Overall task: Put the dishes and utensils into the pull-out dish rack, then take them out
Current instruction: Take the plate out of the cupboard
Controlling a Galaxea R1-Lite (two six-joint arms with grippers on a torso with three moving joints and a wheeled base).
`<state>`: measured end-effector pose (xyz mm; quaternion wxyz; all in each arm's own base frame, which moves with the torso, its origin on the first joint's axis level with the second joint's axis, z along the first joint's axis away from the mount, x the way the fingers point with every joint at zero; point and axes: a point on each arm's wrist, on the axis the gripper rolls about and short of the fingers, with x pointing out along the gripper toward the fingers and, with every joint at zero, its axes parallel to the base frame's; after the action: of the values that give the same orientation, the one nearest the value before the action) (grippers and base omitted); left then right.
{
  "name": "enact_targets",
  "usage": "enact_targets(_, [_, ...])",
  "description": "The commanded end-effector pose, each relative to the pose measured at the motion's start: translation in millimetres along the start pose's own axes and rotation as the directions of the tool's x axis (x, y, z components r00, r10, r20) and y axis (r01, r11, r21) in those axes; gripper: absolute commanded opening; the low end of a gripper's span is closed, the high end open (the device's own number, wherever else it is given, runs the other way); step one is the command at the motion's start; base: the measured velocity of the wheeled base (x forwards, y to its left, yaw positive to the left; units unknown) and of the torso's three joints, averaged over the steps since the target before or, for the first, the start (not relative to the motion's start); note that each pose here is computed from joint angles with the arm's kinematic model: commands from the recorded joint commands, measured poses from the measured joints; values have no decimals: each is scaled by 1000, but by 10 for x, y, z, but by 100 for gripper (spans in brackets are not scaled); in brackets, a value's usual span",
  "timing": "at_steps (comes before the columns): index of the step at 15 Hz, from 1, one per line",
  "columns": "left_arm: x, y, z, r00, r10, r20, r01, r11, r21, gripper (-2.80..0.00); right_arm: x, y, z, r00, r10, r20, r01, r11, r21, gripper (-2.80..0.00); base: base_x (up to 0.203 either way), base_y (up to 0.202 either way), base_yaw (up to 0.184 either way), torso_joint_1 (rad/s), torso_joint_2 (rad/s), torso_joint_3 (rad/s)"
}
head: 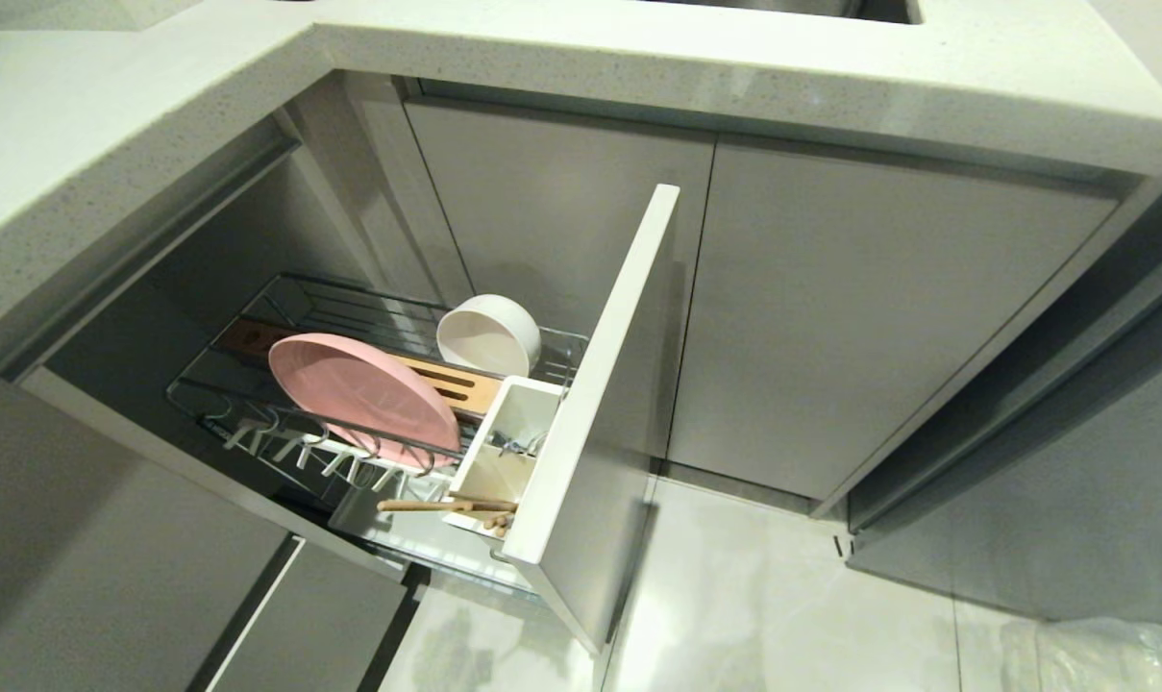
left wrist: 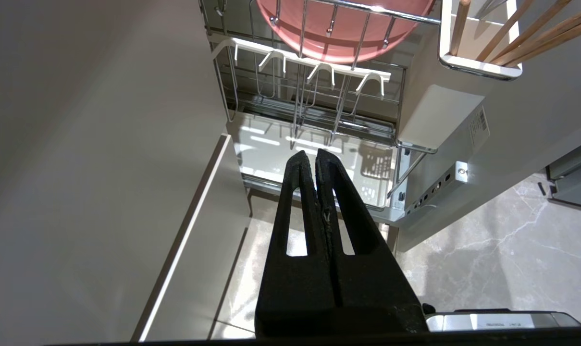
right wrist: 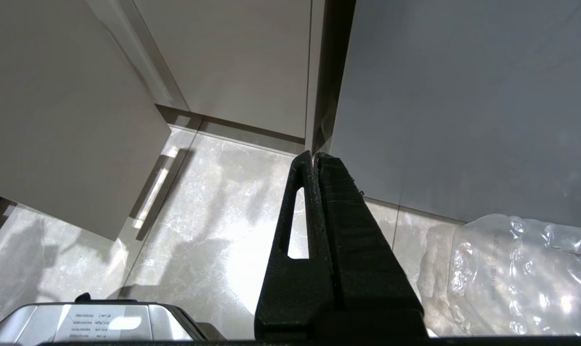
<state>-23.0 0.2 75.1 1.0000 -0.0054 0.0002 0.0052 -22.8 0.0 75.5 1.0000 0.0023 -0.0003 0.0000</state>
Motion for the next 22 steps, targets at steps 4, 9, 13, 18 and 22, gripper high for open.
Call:
enact_targets(4, [-86, -3, 264, 995, -10, 99, 10, 1000, 1, -280, 0, 0, 0, 1000, 0, -1, 0, 1000, 0, -280, 0, 0, 0, 0, 0, 0])
enact_targets(9, [-354, -27, 1183, 963, -87, 254, 85, 996, 20, -280, 0, 0, 0, 1000, 0, -1, 0, 1000, 0, -280, 0, 0, 0, 0, 0, 0])
enact_targets(13, [-306, -44, 2216, 932, -105, 348, 126, 991, -37, -280, 0, 0, 0, 1000, 0, -1, 0, 1000, 0, -280, 0, 0, 0, 0, 0, 0])
enact_targets(18, [177, -61, 3313, 904, -104, 414, 257, 908, -332, -280, 0, 0, 0, 1000, 0, -1, 0, 1000, 0, -280, 0, 0, 0, 0, 0, 0])
enact_targets(22, [638, -75, 3721, 936, -117, 333, 305, 741, -598, -280, 0, 0, 0, 1000, 0, -1, 0, 1000, 0, -280, 0, 0, 0, 0, 0, 0])
